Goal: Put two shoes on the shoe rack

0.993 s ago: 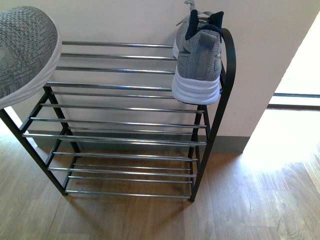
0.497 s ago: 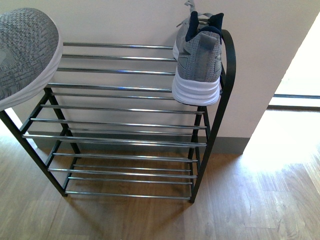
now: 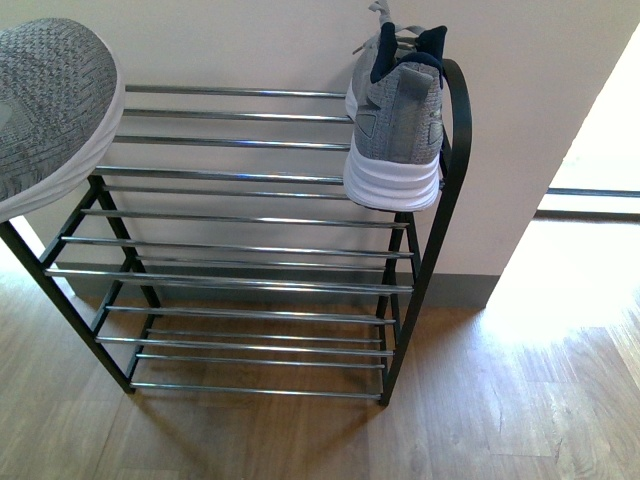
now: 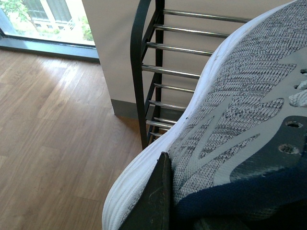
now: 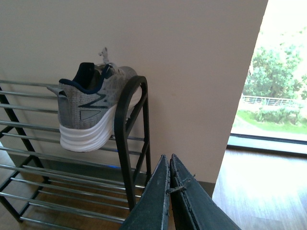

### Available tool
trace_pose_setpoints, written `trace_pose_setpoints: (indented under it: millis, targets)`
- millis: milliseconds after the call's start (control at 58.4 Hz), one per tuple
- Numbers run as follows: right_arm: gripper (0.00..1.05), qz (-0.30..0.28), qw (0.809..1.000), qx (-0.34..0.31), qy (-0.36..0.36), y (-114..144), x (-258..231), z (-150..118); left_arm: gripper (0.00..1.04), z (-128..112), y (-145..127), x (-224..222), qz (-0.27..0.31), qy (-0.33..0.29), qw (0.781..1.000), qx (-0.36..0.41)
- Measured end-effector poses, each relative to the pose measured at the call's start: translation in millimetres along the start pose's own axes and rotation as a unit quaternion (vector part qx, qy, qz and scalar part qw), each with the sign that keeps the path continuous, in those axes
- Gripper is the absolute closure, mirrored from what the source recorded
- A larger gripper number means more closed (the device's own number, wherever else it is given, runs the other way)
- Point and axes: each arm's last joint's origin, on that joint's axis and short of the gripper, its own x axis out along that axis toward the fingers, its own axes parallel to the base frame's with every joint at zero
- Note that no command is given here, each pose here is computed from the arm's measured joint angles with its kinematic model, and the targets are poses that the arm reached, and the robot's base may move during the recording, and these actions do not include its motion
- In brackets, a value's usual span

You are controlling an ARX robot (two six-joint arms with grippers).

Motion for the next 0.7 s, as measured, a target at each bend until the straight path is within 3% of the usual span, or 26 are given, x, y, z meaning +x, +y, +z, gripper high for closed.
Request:
trace_pose_setpoints:
  millis: [702]
  targets:
    - [1.03, 0.0, 1.0, 0.0, -0.014, 0.0, -21.5, -9.1, 1.03, 0.0, 0.0, 0.0, 0.0, 0.0, 1.0, 0.0]
